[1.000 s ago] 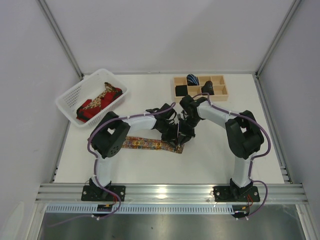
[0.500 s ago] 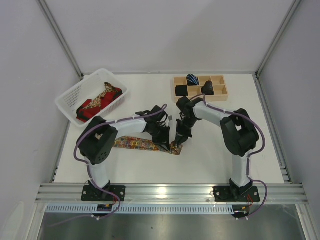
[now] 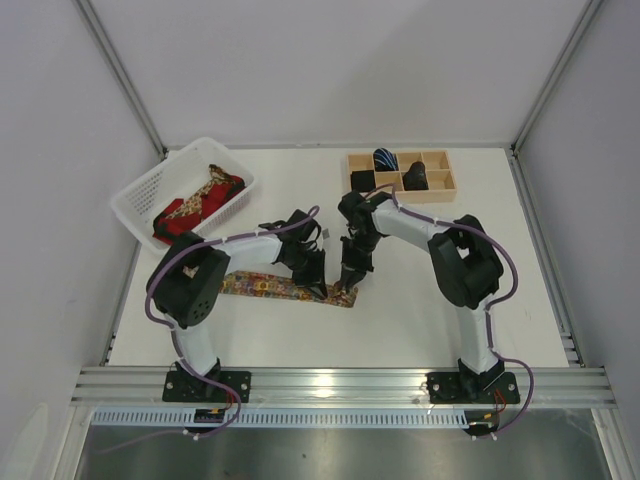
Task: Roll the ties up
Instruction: Roll the tie
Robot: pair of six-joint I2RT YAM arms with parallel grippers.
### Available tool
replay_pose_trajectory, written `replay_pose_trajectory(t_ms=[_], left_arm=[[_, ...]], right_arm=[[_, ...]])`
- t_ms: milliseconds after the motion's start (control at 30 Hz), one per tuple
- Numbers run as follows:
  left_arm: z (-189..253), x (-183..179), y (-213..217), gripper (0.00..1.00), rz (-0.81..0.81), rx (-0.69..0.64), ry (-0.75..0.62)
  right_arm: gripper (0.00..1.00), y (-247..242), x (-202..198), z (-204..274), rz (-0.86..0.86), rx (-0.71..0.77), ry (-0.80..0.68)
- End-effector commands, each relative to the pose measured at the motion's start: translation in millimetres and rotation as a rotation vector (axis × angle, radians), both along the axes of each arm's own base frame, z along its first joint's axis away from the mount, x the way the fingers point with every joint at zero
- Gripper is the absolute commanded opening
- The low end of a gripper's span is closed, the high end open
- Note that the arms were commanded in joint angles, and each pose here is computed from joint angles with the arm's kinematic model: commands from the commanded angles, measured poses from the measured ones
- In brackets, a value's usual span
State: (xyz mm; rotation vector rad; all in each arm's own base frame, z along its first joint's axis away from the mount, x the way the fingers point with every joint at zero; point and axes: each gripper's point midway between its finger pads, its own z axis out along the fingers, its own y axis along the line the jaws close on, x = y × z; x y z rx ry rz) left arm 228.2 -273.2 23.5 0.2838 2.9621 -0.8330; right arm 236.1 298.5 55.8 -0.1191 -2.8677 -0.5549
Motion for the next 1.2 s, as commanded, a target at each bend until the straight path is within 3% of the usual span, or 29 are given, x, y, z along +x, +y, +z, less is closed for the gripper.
replay_pose_trajectory(t_ms=[0,533,667,800,1167], left_arm=[[-15,-2,3,0.15,-0.005,0.009,0.007],[-18,-6,6,0.13,-0.004,0.011,0.0],[-17,-7,8,0.13,-0.005,0.015,0.002],[-14,-6,10,0.13,-0.006,0.02,-0.011],[-5,-16,29,0.14,0.023,0.037,-0.016]], right_arm=[[0.0,6,0,-1,0.005,-0.031,0.007],[0.13,31,8,-14,0.015,0.007,0.01],[0.31,36,6,-15,0.028,0.046,0.003],[0.41,43,-1,-11,0.061,0.12,-0.003],[0.45,56,-2,2,0.114,0.334,-0.155]])
